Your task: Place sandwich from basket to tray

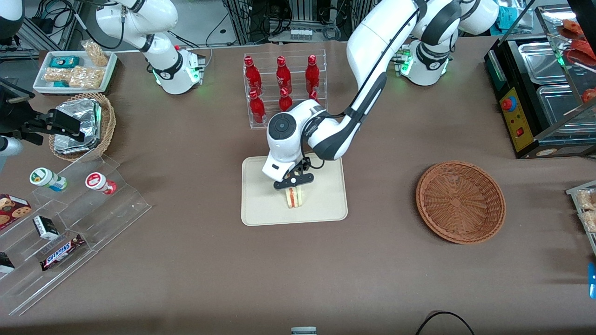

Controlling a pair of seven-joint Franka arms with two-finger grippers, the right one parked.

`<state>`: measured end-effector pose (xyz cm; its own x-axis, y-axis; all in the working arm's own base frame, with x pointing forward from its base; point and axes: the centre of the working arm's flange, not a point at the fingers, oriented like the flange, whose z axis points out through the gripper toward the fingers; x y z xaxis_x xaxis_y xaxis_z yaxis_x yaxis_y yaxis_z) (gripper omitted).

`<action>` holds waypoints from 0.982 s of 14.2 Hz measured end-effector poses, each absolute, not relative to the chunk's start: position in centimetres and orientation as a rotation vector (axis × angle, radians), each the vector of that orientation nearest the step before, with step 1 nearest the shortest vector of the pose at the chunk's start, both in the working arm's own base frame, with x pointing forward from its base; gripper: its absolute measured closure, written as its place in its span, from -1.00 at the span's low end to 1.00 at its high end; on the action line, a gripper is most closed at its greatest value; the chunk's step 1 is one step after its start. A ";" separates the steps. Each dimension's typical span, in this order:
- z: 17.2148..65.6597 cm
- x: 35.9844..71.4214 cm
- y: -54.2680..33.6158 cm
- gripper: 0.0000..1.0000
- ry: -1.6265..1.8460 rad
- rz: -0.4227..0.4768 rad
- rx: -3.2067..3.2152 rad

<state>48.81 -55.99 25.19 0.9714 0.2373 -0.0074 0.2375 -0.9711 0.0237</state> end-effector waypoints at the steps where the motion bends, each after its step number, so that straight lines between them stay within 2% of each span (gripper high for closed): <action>1: 26.4 49.2 -55.9 -0.61 0.379 0.012 3.083; 3: 29.8 50.1 -54.8 -0.98 0.407 0.022 3.090; 7: 35.0 50.6 -49.8 -1.00 0.496 -0.046 3.184; 11: 34.9 54.9 -39.4 -1.00 0.461 -0.118 3.234; 14: 37.5 57.1 -29.7 -1.00 0.314 -0.158 3.240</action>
<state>57.13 -29.68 37.47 0.9768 0.1967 -0.0851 0.1853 -0.9746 -0.1256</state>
